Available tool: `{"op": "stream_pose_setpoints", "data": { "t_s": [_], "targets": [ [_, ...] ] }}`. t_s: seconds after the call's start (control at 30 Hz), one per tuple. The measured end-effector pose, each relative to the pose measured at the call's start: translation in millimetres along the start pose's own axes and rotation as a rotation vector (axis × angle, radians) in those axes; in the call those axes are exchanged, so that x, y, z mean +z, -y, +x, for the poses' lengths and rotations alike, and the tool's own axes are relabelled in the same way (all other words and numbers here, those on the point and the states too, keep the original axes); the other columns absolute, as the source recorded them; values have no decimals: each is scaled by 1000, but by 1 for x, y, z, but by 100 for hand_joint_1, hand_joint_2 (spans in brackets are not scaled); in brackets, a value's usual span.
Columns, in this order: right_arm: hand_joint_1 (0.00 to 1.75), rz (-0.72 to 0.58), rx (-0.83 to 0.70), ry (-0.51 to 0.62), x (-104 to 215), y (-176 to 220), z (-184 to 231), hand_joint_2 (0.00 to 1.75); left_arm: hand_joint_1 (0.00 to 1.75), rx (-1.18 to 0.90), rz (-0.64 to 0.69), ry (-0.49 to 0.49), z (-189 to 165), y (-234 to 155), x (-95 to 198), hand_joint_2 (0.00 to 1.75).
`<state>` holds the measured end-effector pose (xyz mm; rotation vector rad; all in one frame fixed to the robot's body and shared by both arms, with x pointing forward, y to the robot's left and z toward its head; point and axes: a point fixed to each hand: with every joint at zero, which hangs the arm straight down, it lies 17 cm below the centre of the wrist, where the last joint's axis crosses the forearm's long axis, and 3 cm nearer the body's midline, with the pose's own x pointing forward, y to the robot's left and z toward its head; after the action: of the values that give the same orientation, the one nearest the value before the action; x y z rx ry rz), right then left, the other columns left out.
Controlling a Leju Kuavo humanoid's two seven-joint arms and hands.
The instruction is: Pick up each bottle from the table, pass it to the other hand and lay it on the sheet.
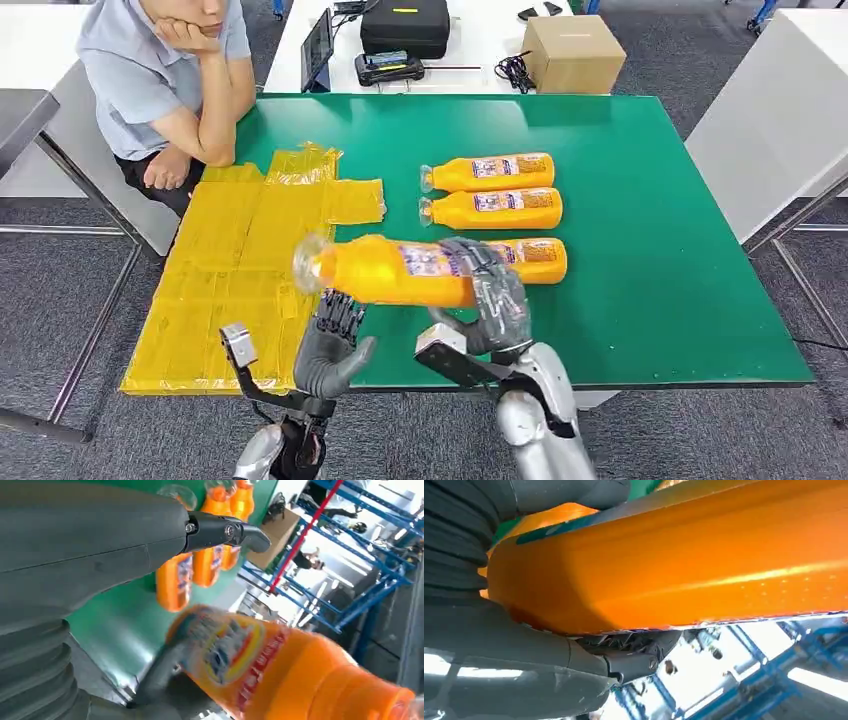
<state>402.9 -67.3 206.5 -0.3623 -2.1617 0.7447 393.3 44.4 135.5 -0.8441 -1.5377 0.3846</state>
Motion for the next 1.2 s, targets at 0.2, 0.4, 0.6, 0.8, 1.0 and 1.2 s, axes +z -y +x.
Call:
{"op": "stream_pose_setpoints", "data": {
  "t_s": [0.2,0.4,0.6,0.8,1.0,1.2],
  "targets": [
    [175,22,-26,-3,-1,-13,2,175,0,7,-9,5,1,2,0,175],
    [175,57,-63,-12,-1,-29,2,175,0,-24,-11,22,4,5,-3,175],
    [175,101,-104,2,-6,-52,15,175,0,-75,18,55,11,1,-14,175],
    [175,130,-134,2,-8,-68,21,175,0,-154,57,108,20,-5,-20,175],
    [175,162,-172,0,-5,-86,26,175,0,-152,67,124,25,-5,-24,175],
    [175,174,-196,-11,-1,-96,24,175,175,-103,59,131,27,-2,-24,175]
  ]
}}
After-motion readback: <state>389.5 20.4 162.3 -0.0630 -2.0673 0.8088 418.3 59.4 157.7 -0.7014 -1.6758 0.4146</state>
